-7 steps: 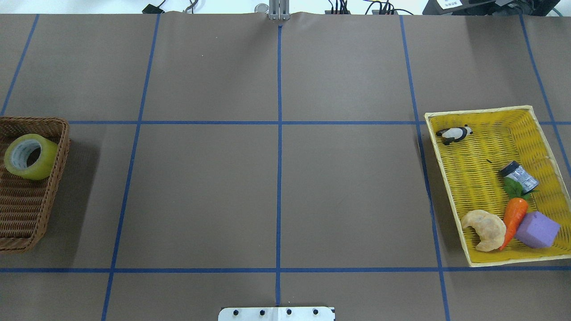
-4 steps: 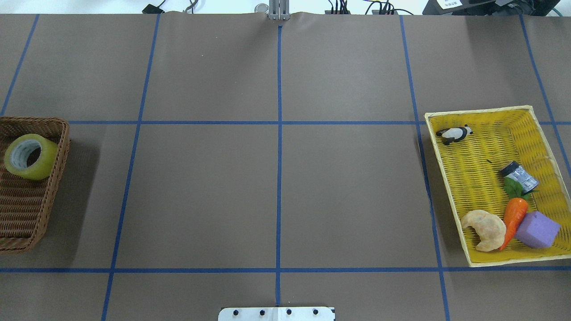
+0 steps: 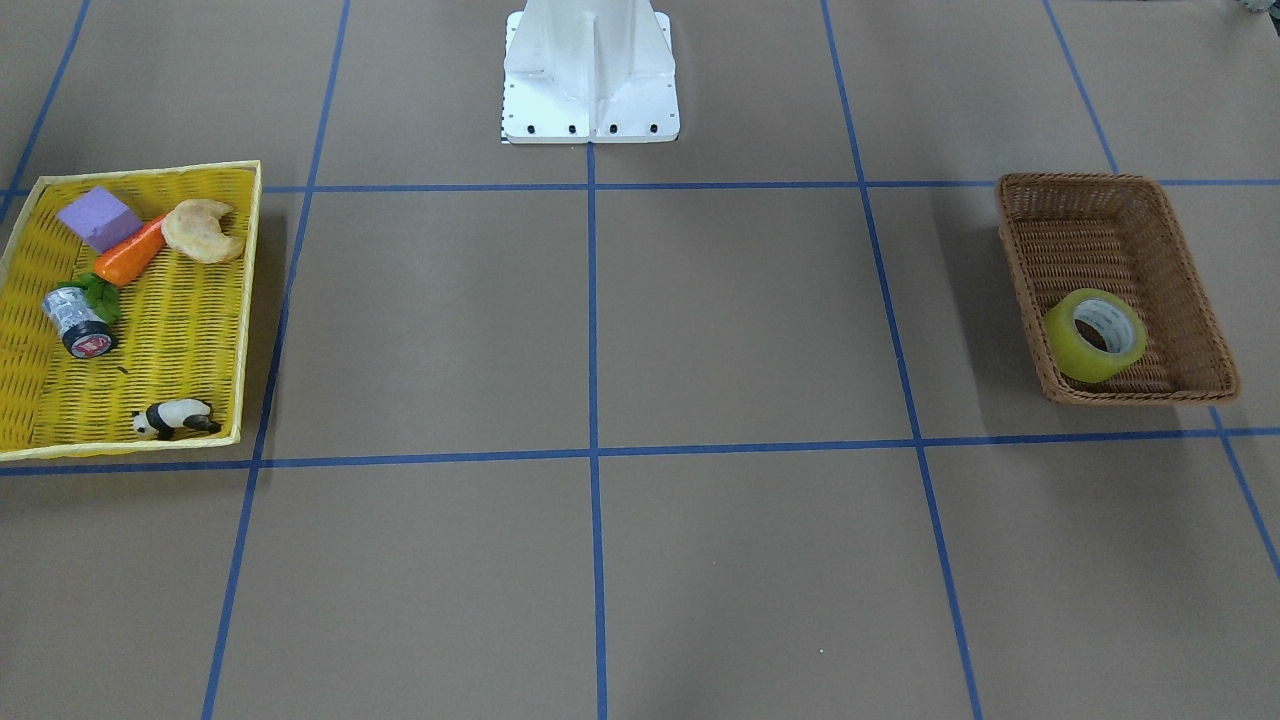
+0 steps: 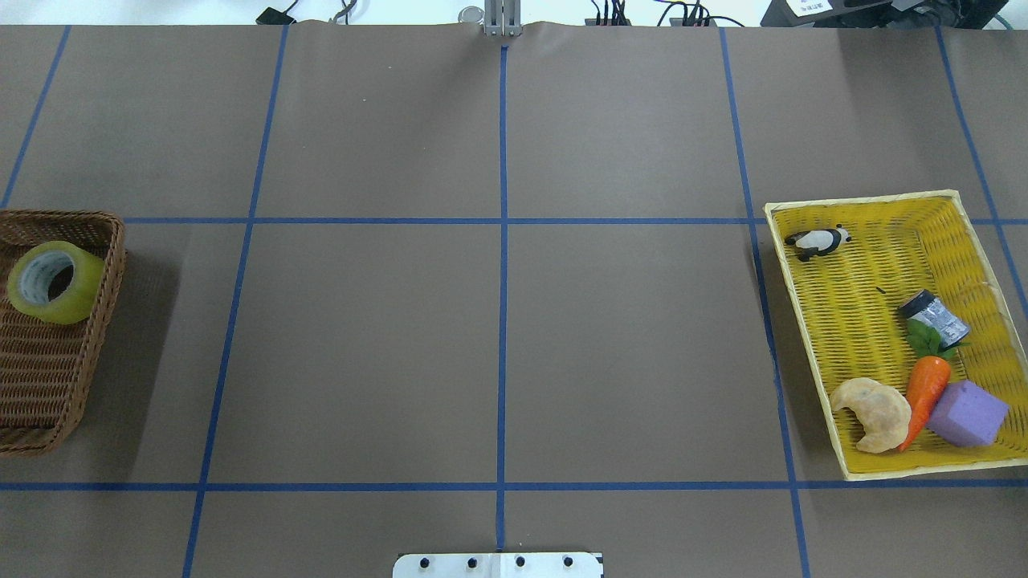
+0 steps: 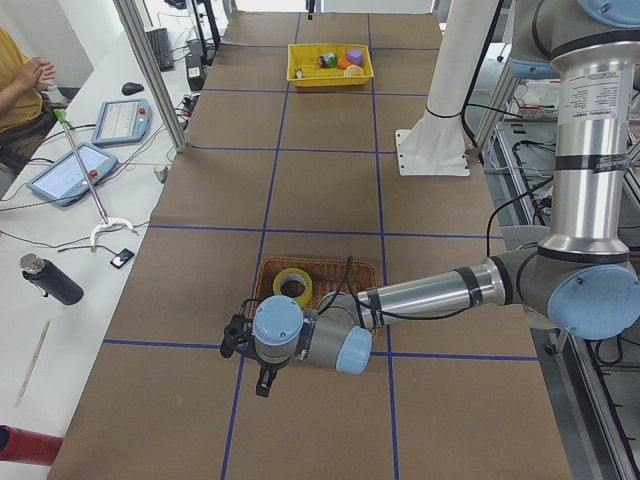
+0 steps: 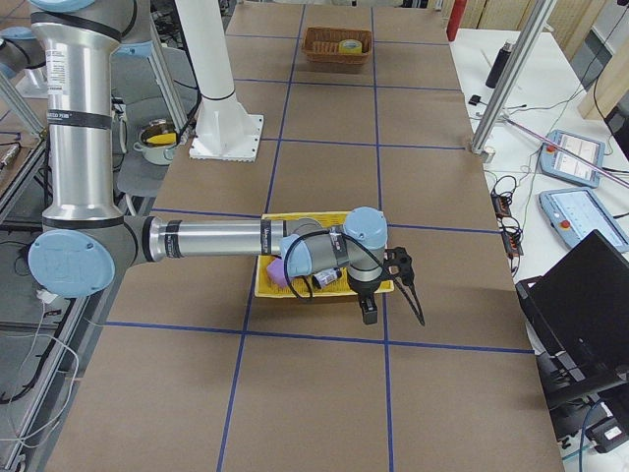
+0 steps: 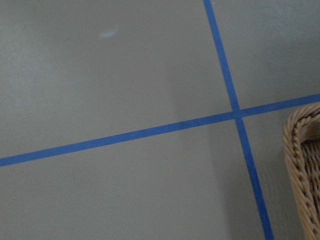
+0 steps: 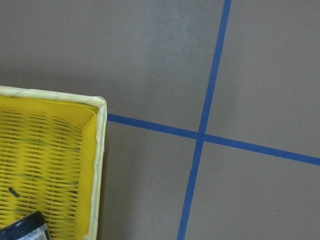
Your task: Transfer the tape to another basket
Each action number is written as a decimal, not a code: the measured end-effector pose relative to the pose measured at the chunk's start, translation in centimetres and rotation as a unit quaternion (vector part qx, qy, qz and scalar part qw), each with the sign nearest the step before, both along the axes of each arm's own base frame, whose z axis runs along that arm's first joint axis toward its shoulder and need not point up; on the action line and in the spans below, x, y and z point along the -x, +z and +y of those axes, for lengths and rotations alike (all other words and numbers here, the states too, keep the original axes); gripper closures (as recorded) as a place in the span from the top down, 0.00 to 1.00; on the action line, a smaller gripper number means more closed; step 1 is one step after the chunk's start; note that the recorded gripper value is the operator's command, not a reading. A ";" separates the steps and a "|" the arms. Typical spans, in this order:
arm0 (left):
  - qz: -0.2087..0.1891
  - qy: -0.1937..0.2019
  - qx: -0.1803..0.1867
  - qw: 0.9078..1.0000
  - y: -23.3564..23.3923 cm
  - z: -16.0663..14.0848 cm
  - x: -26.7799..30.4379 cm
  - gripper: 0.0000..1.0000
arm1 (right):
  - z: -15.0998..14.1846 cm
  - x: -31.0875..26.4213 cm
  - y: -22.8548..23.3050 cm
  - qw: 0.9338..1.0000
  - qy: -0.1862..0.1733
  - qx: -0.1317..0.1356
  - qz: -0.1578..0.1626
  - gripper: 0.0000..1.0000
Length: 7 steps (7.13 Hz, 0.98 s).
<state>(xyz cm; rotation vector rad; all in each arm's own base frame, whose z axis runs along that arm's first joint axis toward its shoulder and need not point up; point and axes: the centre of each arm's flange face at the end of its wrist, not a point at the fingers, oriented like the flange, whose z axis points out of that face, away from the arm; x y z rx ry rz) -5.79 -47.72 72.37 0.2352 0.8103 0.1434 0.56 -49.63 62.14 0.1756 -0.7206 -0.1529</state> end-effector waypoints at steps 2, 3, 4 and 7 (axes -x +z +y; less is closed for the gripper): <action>-0.023 0.032 0.003 0.999 -3.6 -0.3 0.7 0.99 | 0.1 0.0 0.1 1.000 0.000 0.000 0.000 1.00; -0.040 0.046 0.008 0.998 -5.9 -0.1 1.5 0.99 | 0.1 0.0 0.1 1.000 0.000 0.001 0.000 1.00; -0.051 0.064 0.015 0.997 -7.2 0.5 2.3 0.99 | 0.1 0.0 0.1 1.000 0.000 0.001 0.000 1.00; -0.051 0.081 0.034 0.995 -6.9 2.1 3.3 0.99 | -0.4 -0.6 -0.9 1.000 0.006 0.004 -0.006 1.00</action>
